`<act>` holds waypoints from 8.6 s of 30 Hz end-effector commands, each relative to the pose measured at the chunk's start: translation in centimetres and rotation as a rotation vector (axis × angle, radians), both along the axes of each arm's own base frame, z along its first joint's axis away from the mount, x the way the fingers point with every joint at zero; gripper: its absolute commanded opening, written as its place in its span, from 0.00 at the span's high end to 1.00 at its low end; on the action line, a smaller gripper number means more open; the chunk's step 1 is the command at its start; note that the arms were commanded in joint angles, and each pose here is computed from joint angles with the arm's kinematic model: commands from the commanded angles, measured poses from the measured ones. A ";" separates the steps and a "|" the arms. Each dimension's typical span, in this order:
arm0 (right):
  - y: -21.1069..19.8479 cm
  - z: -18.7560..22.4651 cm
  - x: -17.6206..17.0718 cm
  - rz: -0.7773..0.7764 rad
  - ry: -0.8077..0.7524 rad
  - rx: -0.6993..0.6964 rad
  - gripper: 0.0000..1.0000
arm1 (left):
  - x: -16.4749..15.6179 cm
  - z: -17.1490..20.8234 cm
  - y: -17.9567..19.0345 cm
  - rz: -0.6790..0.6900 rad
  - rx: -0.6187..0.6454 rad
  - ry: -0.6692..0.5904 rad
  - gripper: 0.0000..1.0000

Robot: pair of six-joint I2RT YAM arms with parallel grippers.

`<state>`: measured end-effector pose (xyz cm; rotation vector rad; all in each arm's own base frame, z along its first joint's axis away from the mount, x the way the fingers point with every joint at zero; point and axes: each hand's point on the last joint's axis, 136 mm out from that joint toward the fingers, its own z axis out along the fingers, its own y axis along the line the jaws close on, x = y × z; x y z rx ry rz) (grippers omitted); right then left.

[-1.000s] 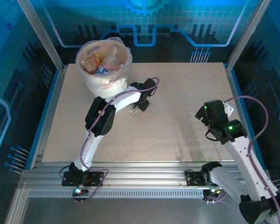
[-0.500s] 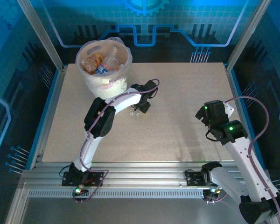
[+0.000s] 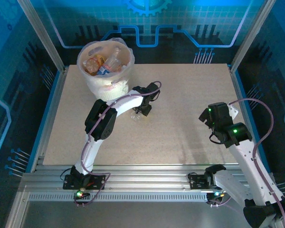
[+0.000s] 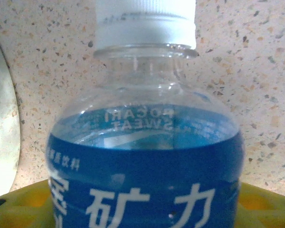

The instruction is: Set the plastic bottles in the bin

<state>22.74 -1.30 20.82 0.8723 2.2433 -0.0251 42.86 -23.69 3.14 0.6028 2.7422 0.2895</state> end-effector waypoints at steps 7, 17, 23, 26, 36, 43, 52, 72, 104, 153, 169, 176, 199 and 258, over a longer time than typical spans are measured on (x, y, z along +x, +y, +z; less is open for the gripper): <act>-0.3 0.1 0.1 -0.027 -0.013 0.010 0.00 | -0.2 2.5 -0.4 -0.002 -0.061 -0.020 0.57; -0.4 0.1 0.1 -0.029 -0.015 0.010 0.00 | -0.1 7.5 -2.6 -0.046 -0.188 -0.094 0.60; -0.3 0.0 0.2 -0.030 -0.016 0.015 0.00 | -0.7 15.2 -5.3 -0.151 -0.356 -0.212 0.60; -0.3 -0.1 0.1 -0.030 -0.012 0.014 0.00 | -1.2 19.4 -6.0 -0.196 -0.436 -0.274 0.61; -0.3 -0.2 0.2 -0.029 -0.015 0.021 0.00 | -2.4 31.4 -5.8 -0.281 -0.595 -0.524 0.63; -0.2 -0.5 0.0 -0.027 -0.005 0.021 0.00 | -1.8 38.0 -4.4 -0.296 -0.593 -0.705 0.63; -0.3 -0.6 0.0 -0.024 -0.003 0.016 0.00 | 2.1 46.1 1.9 -0.348 -0.474 -1.022 0.65; 0.4 -0.1 0.8 -0.005 -0.020 0.044 0.00 | 11.0 45.7 15.9 -0.364 -0.308 -1.187 0.62; 1.3 -0.3 2.3 0.018 0.006 0.059 0.00 | 14.3 33.3 17.4 -0.583 -0.396 -0.882 0.46; 3.0 0.7 3.5 0.120 -0.005 0.084 0.00 | 11.0 40.7 9.8 -0.436 -0.658 -0.960 0.18; 2.9 0.2 2.7 0.115 -0.013 0.095 0.00 | 14.2 34.3 7.6 -0.361 -0.343 -0.862 0.21; 2.8 0.0 2.5 0.113 -0.009 0.093 0.00 | 14.1 33.5 9.1 -0.331 -0.250 -0.861 0.22; 3.2 0.0 2.9 0.120 -0.011 0.109 0.00 | 11.2 40.7 9.2 -0.291 -0.446 -1.001 0.15; 1.4 -4.0 9.3 0.338 -0.047 -0.344 0.00 | -14.7 16.5 27.1 0.577 -0.409 -1.072 0.01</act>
